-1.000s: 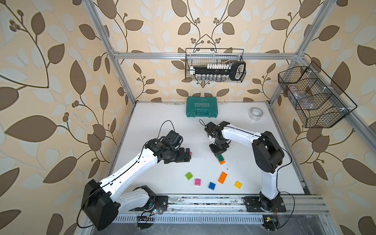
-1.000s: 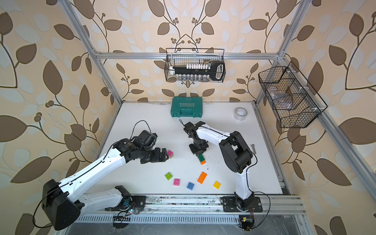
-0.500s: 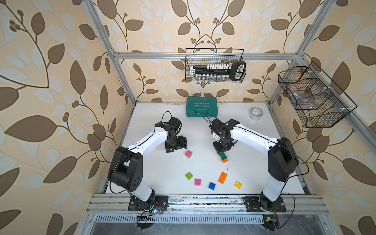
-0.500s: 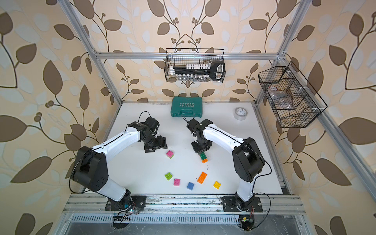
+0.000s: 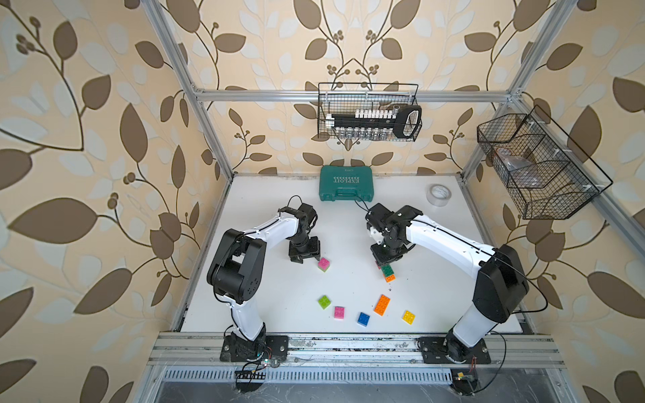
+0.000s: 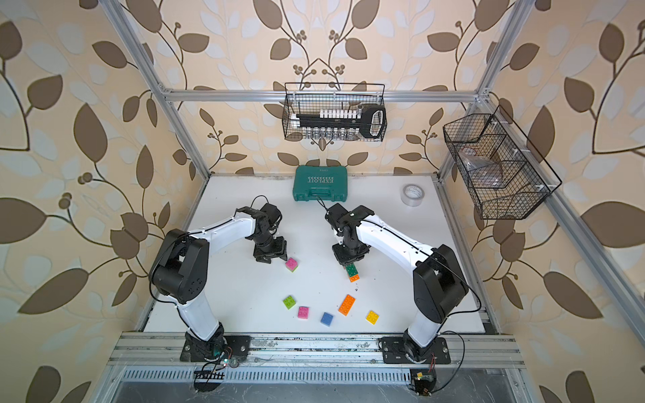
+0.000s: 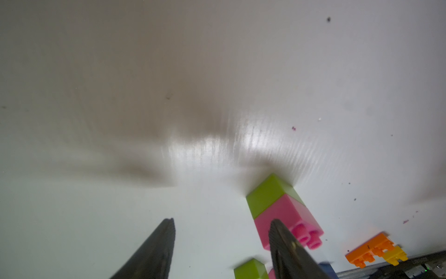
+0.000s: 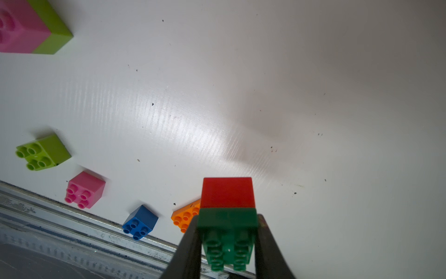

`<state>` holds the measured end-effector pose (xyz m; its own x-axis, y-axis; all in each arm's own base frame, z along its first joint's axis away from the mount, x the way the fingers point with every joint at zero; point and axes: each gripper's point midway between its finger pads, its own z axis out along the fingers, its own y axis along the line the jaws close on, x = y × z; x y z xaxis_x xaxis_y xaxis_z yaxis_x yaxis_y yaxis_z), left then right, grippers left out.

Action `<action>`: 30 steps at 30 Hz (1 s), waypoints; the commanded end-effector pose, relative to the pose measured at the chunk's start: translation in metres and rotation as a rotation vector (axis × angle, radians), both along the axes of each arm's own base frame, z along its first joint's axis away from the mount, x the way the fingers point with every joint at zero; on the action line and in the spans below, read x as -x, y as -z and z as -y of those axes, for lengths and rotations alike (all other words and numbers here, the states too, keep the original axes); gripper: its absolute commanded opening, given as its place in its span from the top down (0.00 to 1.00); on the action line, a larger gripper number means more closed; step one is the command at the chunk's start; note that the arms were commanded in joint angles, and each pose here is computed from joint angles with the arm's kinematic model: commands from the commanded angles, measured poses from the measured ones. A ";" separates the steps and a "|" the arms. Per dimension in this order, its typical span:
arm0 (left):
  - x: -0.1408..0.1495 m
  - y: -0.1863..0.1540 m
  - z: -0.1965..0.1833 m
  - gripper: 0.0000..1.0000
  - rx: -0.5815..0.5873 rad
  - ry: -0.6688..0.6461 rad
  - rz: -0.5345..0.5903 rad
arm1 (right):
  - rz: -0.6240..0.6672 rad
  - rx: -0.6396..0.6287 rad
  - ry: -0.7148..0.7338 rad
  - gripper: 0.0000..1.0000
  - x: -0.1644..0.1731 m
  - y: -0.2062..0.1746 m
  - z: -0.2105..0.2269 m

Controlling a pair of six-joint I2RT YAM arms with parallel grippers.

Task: Assemble the letter r with lego
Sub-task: Move the lego brick at the center of the board.

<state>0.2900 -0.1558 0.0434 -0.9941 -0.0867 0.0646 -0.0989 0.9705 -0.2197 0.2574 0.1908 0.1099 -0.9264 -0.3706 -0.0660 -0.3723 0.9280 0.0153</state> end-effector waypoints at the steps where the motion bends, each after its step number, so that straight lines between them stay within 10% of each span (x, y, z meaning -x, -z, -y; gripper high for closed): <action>1: 0.000 -0.002 0.013 0.36 -0.006 0.065 0.003 | -0.014 -0.008 0.010 1.00 0.007 -0.003 0.003; 30: 0.055 -0.006 0.119 0.30 0.354 0.181 -0.003 | 0.070 -0.047 -0.067 1.00 0.009 -0.035 0.002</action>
